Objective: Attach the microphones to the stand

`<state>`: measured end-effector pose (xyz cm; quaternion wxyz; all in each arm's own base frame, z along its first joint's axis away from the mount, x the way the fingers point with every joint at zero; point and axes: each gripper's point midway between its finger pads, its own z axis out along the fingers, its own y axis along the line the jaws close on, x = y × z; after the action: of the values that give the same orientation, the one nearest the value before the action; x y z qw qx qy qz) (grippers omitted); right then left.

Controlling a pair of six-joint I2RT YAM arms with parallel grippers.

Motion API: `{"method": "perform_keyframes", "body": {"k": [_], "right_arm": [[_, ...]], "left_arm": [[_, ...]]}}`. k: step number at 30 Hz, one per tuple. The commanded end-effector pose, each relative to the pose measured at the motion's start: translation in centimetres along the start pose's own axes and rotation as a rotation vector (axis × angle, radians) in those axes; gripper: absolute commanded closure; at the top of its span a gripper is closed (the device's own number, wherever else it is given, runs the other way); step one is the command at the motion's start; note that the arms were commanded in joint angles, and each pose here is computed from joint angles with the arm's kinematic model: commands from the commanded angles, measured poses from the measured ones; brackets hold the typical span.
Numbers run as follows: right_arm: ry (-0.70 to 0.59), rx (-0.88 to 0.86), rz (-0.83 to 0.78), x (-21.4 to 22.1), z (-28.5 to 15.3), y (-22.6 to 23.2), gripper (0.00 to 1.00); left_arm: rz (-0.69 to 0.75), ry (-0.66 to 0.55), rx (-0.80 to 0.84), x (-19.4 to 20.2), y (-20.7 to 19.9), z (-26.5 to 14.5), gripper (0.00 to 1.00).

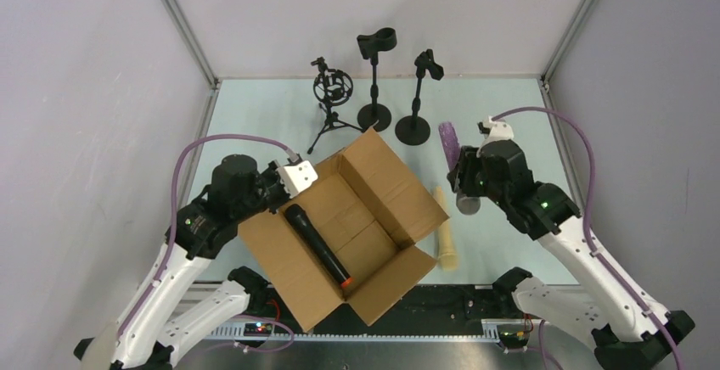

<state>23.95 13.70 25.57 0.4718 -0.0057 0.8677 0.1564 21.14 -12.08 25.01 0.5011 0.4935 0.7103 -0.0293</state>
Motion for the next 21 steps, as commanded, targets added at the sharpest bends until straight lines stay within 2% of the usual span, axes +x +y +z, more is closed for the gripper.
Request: {"method": "perform_keyframes", "body": {"k": [1, 6, 9, 16, 21], "right_arm": [[0.139, 0.107, 0.062, 4.8, 1.3, -3.3, 1.0], [0.227, 0.222, 0.099, 9.0, 3.2, -6.6, 1.0], [0.244, 0.253, 0.111, 9.3, 3.8, -7.2, 1.0], [0.441, 0.362, 0.132, 13.8, 6.0, -8.3, 1.0], [0.475, 0.429, 0.131, 15.8, 6.6, -9.7, 0.97]], "left_arm": [[0.026, -0.057, -0.004, -1.4, 0.3, -0.2, 1.0], [0.031, -0.065, -0.008, -1.8, 0.6, -0.4, 1.0], [0.034, -0.069, -0.011, -1.9, 0.7, -0.5, 1.0], [0.038, -0.073, -0.013, -1.9, 0.6, -0.6, 1.0], [0.041, -0.086, -0.015, -2.0, 0.5, -0.9, 1.0]]}}
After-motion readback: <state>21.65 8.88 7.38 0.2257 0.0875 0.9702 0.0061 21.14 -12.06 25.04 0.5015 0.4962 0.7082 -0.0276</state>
